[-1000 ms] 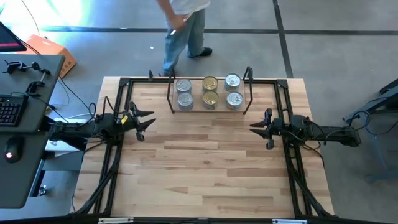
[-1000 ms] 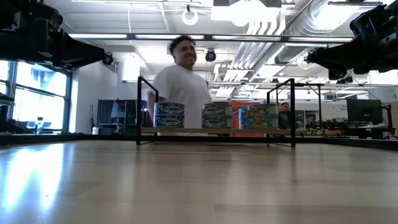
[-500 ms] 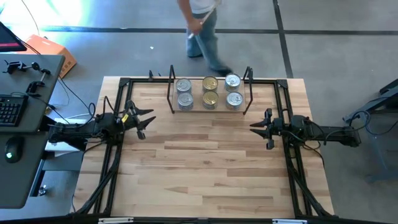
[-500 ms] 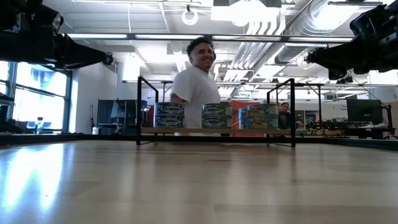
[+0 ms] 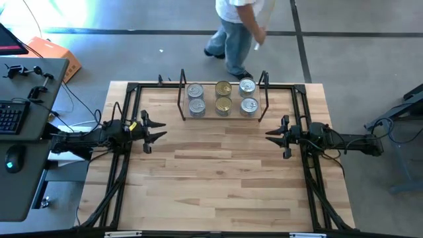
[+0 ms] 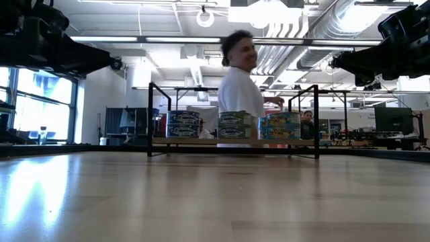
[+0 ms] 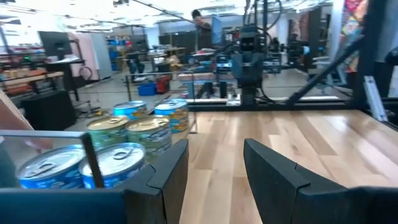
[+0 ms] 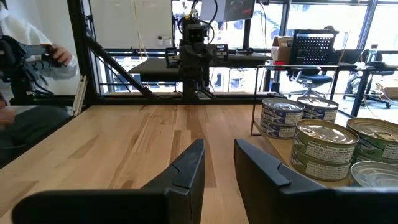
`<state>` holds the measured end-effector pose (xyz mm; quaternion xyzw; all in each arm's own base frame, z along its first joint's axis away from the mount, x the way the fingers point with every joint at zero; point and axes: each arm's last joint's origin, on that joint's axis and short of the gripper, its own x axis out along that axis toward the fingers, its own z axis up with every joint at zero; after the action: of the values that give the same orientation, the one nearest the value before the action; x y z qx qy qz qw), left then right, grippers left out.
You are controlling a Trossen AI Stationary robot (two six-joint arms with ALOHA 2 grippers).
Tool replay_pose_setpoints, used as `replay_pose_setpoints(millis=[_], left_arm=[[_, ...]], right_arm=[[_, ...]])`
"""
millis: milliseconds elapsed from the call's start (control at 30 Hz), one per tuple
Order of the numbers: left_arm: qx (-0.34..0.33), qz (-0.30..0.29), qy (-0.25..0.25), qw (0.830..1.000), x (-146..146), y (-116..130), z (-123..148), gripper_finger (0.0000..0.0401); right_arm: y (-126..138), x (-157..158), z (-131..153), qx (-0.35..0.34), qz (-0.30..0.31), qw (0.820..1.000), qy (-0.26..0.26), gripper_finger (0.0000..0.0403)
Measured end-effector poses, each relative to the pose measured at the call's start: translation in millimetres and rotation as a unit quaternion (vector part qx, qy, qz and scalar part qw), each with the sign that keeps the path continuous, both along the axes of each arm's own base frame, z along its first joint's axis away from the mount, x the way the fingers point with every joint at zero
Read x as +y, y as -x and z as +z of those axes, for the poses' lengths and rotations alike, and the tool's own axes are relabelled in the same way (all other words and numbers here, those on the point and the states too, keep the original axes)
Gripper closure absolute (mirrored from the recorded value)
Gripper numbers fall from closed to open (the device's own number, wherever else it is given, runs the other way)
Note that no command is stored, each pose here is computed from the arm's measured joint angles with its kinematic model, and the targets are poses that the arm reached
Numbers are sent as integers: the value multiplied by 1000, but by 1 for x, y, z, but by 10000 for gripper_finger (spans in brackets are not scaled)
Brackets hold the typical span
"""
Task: Stack canned seafood by type on shelf
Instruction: Return to Home Position
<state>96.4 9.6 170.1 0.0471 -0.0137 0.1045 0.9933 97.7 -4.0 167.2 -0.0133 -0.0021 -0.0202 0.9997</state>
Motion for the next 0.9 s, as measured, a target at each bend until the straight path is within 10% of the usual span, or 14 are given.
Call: replay_pose_setpoints(millis=[900], left_arm=[[1,13,0,1000,3,0,0,255]], right_arm=[[0,0,0,0,0,1000,0,324]])
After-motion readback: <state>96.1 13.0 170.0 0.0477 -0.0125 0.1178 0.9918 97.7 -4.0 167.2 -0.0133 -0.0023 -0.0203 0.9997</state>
